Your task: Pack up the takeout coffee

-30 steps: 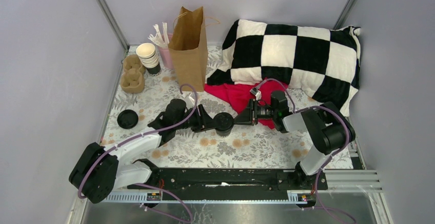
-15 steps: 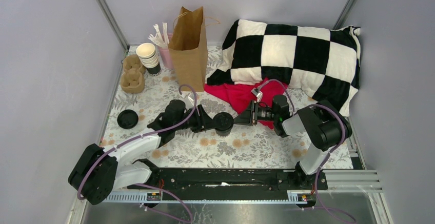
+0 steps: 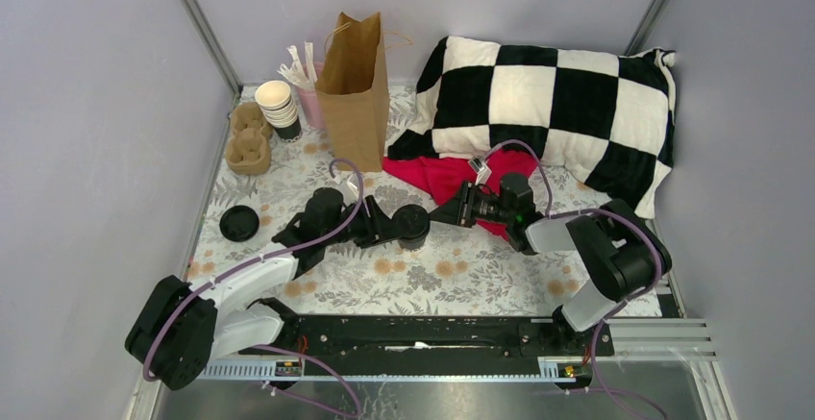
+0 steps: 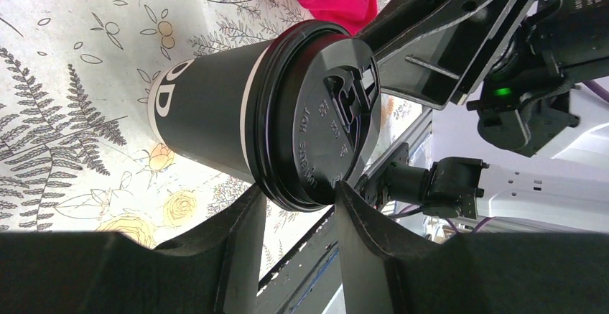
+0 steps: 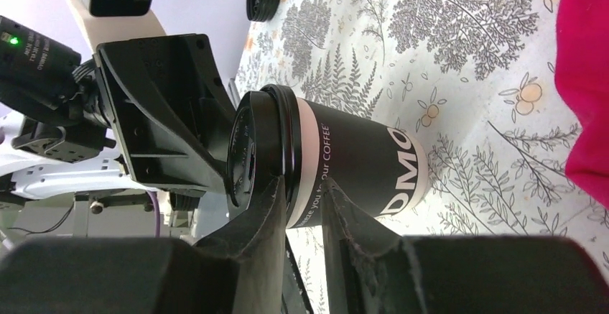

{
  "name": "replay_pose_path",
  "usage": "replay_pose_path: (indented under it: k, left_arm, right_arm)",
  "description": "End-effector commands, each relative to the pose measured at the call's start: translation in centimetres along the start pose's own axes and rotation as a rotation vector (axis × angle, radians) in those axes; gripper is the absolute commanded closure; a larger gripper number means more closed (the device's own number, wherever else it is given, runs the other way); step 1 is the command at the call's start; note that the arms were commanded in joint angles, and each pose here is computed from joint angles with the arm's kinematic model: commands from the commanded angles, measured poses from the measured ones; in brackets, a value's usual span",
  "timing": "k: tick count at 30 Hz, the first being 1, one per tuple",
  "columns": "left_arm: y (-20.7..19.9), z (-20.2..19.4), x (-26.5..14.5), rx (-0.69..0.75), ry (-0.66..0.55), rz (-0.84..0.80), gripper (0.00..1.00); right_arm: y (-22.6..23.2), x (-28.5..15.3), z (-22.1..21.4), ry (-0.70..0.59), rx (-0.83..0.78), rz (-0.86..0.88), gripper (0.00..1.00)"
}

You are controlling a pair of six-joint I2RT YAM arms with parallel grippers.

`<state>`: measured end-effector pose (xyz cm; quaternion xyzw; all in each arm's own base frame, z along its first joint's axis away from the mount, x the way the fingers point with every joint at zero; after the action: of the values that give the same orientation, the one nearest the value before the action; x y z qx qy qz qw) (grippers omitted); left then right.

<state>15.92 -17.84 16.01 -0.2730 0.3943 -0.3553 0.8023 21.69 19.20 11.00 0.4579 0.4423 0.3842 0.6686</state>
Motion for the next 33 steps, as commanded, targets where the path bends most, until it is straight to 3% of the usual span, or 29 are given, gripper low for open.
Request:
replay_pose_path:
  k: [1,4,9,18,27,31,33]
  left_arm:
    - [0.7,-1.1,-0.1,0.027,0.056,0.033,0.58]
    - [0.4,-0.4,-0.2,0.042,0.046,0.035,0.58]
    - [-0.5,1.0,-0.2,0.064,0.024,0.009,0.50]
    - [-1.4,3.7,-0.9,0.109,-0.016,0.017,0.34]
    - [0.1,3.1,-0.9,0.086,0.002,0.045,0.28]
    - [0.4,3.3,-0.6,0.081,-0.002,0.029,0.25]
    - [0.4,3.4,-0.3,0.072,0.002,0.014,0.28]
  right_arm:
    - [-5.6,-2.3,-4.7,0.103,0.189,-0.459,0.71]
    - [-1.2,-1.8,-3.1,0.115,0.194,-0.290,0.66]
    - [2.3,-1.3,-1.0,0.119,0.181,-0.182,0.58]
    - [3.4,-1.0,1.3,0.116,0.196,-0.099,0.48]
    - [3.7,-0.6,2.9,0.107,0.215,-0.023,0.38]
    - [3.3,0.1,3.3,0.125,0.239,0.011,0.38]
    - [2.7,0.4,3.2,0.128,0.261,0.019,0.47]
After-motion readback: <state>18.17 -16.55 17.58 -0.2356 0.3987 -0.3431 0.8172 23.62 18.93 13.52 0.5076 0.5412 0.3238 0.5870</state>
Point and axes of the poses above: each gripper's point midway between its finger pads, its own x axis out along the fingers, its own y axis along the line the jaws close on, z = x × y, the point moved 10 cm from there along -x, back along the fingers, and after that the axes turned 14 degrees about x, right-handed, at the moved point
